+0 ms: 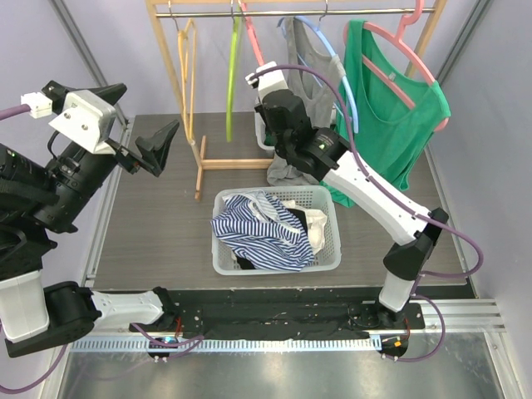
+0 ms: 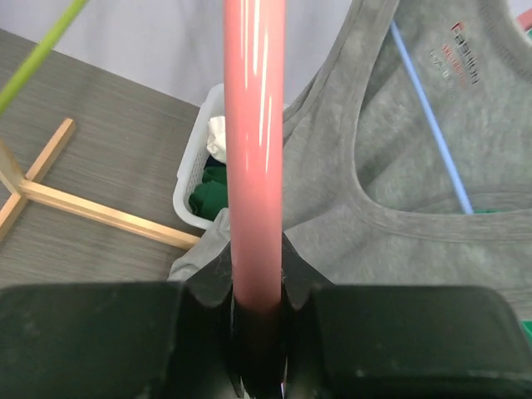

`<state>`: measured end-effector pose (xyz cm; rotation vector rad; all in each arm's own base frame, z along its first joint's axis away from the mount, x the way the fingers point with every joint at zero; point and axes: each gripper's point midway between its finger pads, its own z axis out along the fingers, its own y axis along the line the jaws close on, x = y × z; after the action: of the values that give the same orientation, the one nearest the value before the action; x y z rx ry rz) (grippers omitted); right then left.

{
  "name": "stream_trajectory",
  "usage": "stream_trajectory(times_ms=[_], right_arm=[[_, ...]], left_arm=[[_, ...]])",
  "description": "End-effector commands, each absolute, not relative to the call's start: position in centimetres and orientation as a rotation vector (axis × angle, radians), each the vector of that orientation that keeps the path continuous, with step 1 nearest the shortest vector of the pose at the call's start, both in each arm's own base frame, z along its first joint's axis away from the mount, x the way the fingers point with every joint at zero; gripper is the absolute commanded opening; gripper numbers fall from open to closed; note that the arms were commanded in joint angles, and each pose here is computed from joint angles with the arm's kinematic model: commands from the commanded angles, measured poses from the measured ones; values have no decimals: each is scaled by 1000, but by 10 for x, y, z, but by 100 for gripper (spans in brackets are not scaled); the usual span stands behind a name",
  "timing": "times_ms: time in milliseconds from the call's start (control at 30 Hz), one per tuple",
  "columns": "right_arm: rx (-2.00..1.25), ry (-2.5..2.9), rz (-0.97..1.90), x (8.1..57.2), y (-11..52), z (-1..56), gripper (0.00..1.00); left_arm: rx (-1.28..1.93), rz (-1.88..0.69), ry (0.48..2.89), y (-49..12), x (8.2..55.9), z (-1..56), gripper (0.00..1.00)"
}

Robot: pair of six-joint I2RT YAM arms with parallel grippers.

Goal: Remove the tank top from the hanger
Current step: Place the hanger at the clothesline.

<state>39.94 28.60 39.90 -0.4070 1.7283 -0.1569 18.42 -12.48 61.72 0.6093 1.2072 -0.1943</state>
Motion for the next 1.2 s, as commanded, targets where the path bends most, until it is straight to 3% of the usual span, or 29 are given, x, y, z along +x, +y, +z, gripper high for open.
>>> stream_trajectory(times_ms=[0, 167, 433, 1167], right_arm=[[-395, 1613, -88, 384, 294, 448, 4], [-426, 1572, -81, 384, 314, 464, 1], [-491, 1589, -81, 381, 353, 442, 1], [-249, 1473, 238, 358, 322, 496, 1]], left_arm=[[590, -216, 1197, -125, 183, 623, 100], [586, -217, 1194, -122, 182, 624, 100], [579, -223, 1186, -119, 180, 627, 100], [572, -228, 1205, -113, 178, 621, 100]])
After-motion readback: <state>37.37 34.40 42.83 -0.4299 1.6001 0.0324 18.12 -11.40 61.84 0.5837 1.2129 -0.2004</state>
